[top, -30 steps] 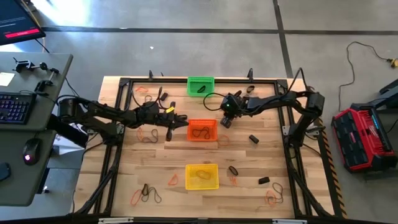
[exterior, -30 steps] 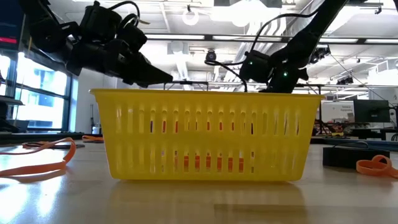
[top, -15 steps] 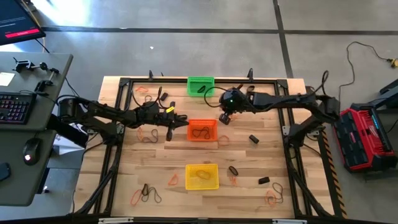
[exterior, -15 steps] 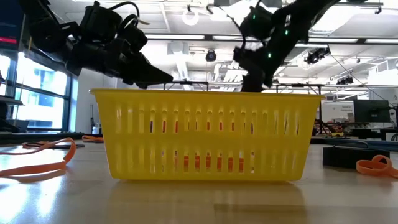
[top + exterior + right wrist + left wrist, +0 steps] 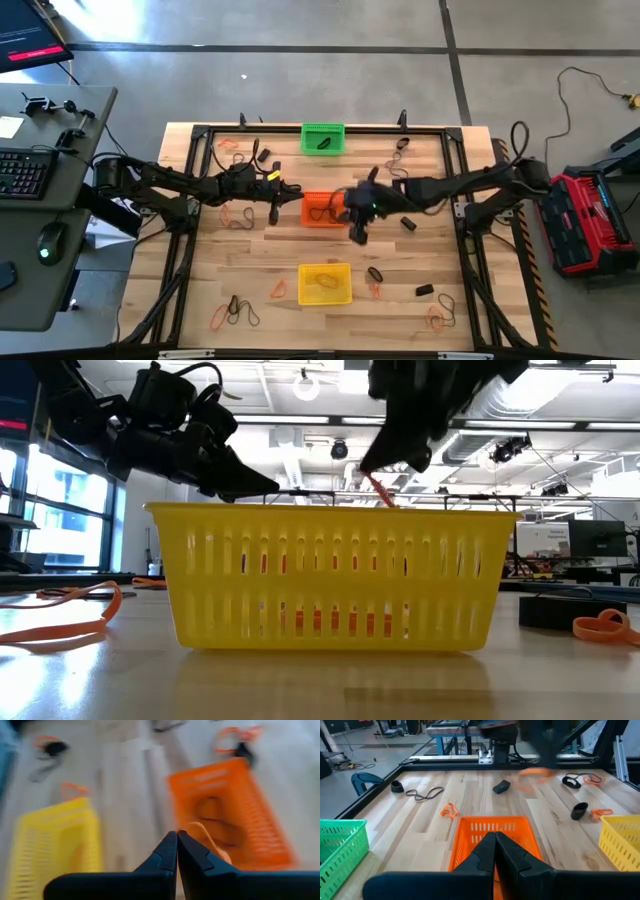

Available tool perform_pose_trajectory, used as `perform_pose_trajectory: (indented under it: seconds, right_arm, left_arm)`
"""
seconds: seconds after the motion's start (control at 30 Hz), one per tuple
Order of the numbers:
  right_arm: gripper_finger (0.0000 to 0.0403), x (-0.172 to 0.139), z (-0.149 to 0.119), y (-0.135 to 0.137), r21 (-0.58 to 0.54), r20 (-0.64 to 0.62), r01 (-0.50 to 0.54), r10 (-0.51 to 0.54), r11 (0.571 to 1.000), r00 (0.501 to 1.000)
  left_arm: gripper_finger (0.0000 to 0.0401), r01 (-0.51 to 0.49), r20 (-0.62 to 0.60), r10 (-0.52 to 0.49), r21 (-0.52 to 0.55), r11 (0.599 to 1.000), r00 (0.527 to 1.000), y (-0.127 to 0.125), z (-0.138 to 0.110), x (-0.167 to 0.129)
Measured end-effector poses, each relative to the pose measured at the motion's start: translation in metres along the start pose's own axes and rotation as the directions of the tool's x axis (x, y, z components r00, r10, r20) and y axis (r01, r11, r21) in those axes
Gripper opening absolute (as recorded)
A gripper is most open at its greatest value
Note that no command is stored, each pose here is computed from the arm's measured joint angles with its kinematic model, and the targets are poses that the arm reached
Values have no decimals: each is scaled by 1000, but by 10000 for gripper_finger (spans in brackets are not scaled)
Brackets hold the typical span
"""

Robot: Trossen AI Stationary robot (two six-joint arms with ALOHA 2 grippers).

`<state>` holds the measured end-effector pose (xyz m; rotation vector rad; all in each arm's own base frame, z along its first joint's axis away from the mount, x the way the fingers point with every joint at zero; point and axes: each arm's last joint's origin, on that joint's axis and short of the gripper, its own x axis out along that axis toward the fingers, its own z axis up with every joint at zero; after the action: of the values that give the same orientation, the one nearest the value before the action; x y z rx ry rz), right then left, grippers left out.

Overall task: Sort rubber bands into baskets
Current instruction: Put the orange rubber band into the yellow bin

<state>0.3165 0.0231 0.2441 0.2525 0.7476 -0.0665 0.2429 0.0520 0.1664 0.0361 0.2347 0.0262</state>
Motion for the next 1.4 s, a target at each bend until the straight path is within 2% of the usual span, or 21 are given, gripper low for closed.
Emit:
perform_pose_trajectory:
  seconds: [0.33, 0.57, 0.77, 1.03, 1.2, 1.4]
  right_arm:
    - [0, -3, -10, 65, 69, 77, -226, 220, 972, 972]
    - [0, 29, -25, 90, 135, 36, -366, 364, 921, 931]
    - [0, 48, -35, 94, 203, -54, -334, 351, 920, 935]
    - [0, 64, -44, 94, 289, -123, -355, 402, 889, 907]
    - [0, 71, -44, 94, 301, -115, -395, 444, 868, 889]
    - [0, 71, -42, 93, 301, -106, -401, 449, 865, 887]
  left_arm:
    - [0, 1, 0, -1, 19, 1000, 1000, 0, 0, 0]
    - [0, 2, -1, -2, 7, 1000, 1000, 0, 0, 0]
    - [0, 2, -1, -2, -6, 1000, 1000, 0, 0, 0]
    - [0, 2, -3, -2, -9, 1000, 1000, 0, 0, 0]
    - [0, 2, -4, -2, -9, 1000, 1000, 0, 0, 0]
    - [0, 3, -8, -3, -10, 1000, 1000, 0, -1, 0]
